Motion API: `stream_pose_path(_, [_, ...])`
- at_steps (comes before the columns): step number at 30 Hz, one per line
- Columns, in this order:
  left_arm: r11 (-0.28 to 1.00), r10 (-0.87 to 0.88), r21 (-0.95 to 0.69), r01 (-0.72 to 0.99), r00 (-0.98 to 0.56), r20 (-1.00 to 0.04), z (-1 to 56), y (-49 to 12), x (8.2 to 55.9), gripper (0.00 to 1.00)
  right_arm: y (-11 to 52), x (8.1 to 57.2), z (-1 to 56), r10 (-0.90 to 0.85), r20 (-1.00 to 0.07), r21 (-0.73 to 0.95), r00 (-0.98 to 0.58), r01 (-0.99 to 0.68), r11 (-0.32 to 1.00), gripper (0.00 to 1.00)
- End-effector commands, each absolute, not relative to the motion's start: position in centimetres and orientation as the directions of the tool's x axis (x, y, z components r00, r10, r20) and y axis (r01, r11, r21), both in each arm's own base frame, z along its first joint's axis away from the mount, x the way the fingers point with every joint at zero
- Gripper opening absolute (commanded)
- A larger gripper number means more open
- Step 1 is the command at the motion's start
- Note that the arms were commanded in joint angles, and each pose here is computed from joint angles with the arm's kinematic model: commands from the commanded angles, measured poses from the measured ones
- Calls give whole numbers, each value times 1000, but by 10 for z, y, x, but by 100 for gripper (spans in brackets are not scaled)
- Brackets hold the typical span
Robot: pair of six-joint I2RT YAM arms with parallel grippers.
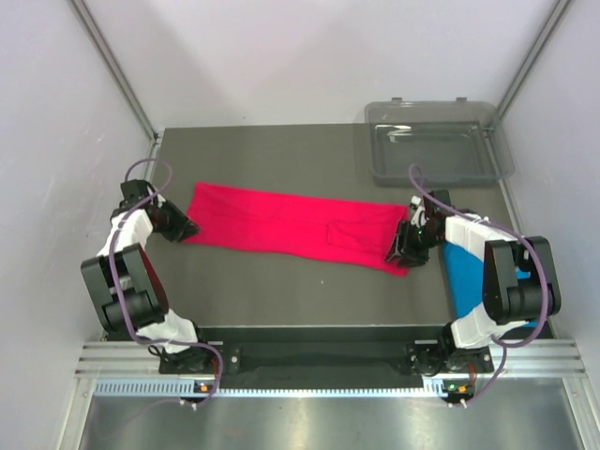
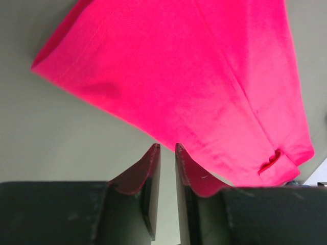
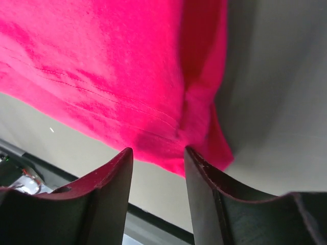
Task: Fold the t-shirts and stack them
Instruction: Fold the tshirt
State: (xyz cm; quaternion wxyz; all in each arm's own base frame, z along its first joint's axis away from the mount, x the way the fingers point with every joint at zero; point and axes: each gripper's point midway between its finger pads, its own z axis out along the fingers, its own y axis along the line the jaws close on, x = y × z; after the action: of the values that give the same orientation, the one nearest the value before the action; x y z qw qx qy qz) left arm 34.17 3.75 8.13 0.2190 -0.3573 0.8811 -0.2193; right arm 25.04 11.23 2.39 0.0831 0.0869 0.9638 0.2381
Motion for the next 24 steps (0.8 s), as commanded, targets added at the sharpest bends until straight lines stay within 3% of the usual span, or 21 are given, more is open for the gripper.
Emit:
stream_pose_path(1, [663, -730, -555, -503, -598, -330, 116, 42, 339, 24, 96, 245, 18, 179, -161, 403, -971, 101, 910, 46])
stream_pose_path(6, [696, -713, -475, -539, -600, -363, 113, 54, 325, 26, 98, 259, 70, 189, -291, 420, -938, 52, 906, 48])
stream_pose_path(10, [724, -689, -370, -582, -589, -422, 106, 75, 320, 33, 104, 268, 104, 153, -382, 435, -912, -31, 900, 61])
stream_pose_path(15, [663, -747, -444, -603, -571, -341, 87, 77, 331, 38, 126, 251, 102, 174, -308, 545, -935, -24, 838, 62])
stream_pose_path(24, [558, -824, -517, -649, -507, -253, 73, 105, 348, 38, 145, 229, 94, 221, -306, 601, -926, -7, 799, 63])
